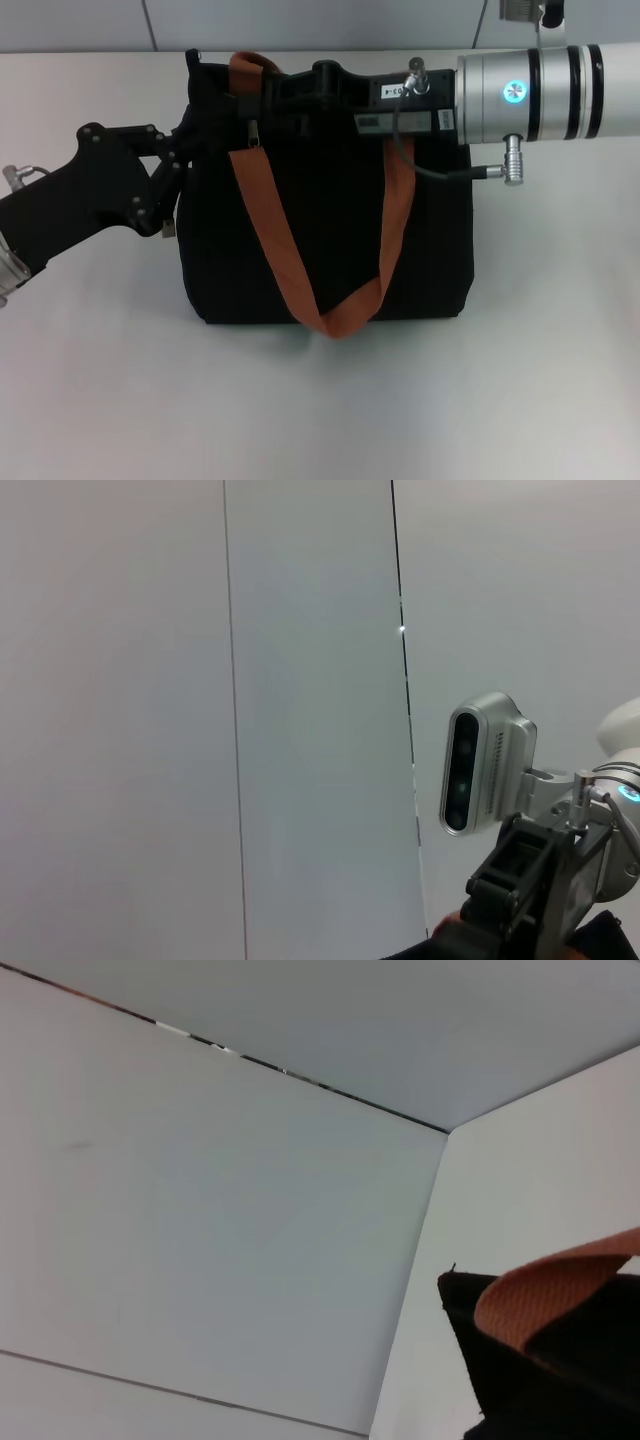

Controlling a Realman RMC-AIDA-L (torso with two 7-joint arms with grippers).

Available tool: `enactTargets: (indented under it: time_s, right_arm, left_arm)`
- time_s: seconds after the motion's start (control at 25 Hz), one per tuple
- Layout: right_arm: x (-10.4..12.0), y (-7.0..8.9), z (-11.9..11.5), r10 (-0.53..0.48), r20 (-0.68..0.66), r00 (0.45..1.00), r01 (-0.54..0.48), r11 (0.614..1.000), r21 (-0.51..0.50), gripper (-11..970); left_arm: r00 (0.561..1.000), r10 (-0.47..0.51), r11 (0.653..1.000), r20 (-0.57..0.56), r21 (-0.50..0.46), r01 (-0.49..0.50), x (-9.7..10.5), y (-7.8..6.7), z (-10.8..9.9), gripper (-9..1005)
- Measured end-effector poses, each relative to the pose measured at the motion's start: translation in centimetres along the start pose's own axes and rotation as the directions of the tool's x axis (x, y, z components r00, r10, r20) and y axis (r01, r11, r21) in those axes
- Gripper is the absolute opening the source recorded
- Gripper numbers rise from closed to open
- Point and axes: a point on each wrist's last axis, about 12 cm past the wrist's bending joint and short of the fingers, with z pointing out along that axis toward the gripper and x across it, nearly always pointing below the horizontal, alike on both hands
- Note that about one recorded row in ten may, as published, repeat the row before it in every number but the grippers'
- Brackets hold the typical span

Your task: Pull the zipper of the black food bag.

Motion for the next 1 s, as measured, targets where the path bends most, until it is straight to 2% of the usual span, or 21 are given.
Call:
enactTargets:
  time_s: [0.44, 0.72, 1.0]
  right_arm:
    - [0.1, 0.1, 1.1, -0.029, -0.043, 0.999, 0.030, 0.999, 0.036, 331]
    - [-0.2, 0.4, 1.3, -0.073, -0.050, 0.996, 0.076, 0.995, 0.062, 260]
    - [-0.3, 0.3, 1.0, -0.107, -0.049, 0.993, 0.110, 0.992, 0.064, 97]
  left_arm:
    - [1.000, 0.000, 1.000, 0.001, 0.001, 0.000, 0.0, 0.0, 0.0, 24]
    - [1.000, 0.005, 1.000, 0.003, 0.001, -0.005, -0.1, 0.0, -0.2, 24]
    - [1.000, 0.005, 1.000, 0.010, 0.006, -0.005, -0.2, -0.1, -0.3, 24]
